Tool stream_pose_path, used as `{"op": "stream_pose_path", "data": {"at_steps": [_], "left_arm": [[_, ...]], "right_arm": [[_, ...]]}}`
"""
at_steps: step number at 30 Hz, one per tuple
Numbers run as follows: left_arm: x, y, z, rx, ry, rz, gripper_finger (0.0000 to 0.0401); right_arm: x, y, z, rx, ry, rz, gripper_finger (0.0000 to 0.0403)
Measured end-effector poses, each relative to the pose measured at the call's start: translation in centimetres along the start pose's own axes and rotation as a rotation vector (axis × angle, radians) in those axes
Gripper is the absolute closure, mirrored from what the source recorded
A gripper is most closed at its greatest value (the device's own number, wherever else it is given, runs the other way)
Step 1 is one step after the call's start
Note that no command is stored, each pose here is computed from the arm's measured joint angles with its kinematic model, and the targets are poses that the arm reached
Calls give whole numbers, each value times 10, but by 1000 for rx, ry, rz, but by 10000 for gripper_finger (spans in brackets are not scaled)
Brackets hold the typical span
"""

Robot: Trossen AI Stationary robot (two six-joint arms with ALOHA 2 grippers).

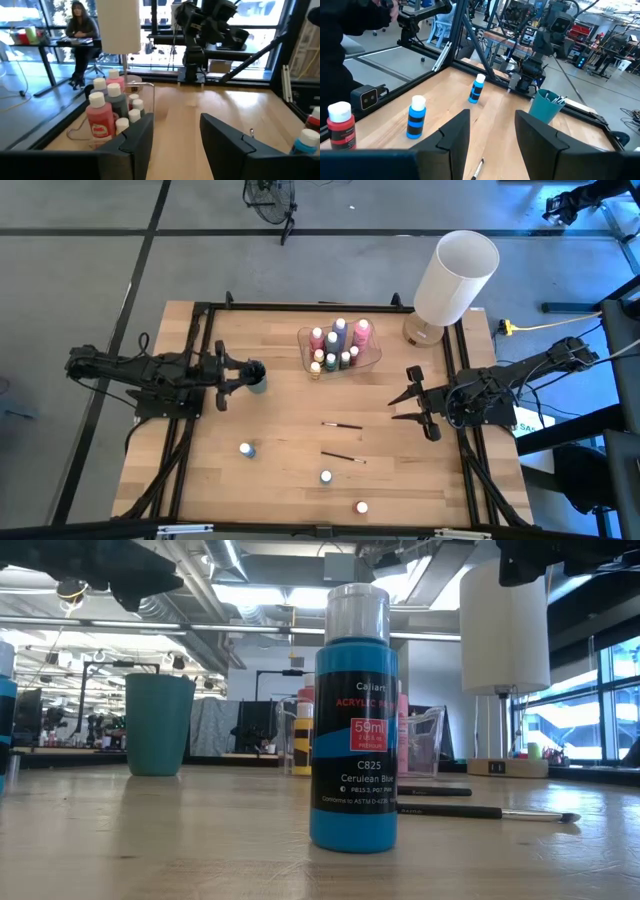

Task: Pick & Place Paint Supplies
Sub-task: Put the blue paint bottle into the transparent bin

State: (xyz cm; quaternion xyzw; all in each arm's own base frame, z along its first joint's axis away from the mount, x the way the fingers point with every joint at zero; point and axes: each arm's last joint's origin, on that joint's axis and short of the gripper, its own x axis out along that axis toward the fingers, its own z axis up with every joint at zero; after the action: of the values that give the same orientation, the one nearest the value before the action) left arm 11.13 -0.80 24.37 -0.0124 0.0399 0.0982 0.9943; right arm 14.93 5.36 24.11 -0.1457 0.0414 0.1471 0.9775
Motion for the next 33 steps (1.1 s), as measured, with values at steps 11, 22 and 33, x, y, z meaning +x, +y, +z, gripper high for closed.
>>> {"op": "stream_pose_path", "data": {"at_steps": [11, 22, 33], "left_arm": [[0, -1, 0, -84, -1, -35, 161], [4, -8, -10, -130, 60, -192, 135], [27, -44, -14, -25, 90, -326, 141]], "right_arm": [[0, 0, 0, 1, 0, 0, 245], [0, -1, 2, 24, -23, -5, 245], [0, -1, 3, 25, -33, -6, 245]]}}
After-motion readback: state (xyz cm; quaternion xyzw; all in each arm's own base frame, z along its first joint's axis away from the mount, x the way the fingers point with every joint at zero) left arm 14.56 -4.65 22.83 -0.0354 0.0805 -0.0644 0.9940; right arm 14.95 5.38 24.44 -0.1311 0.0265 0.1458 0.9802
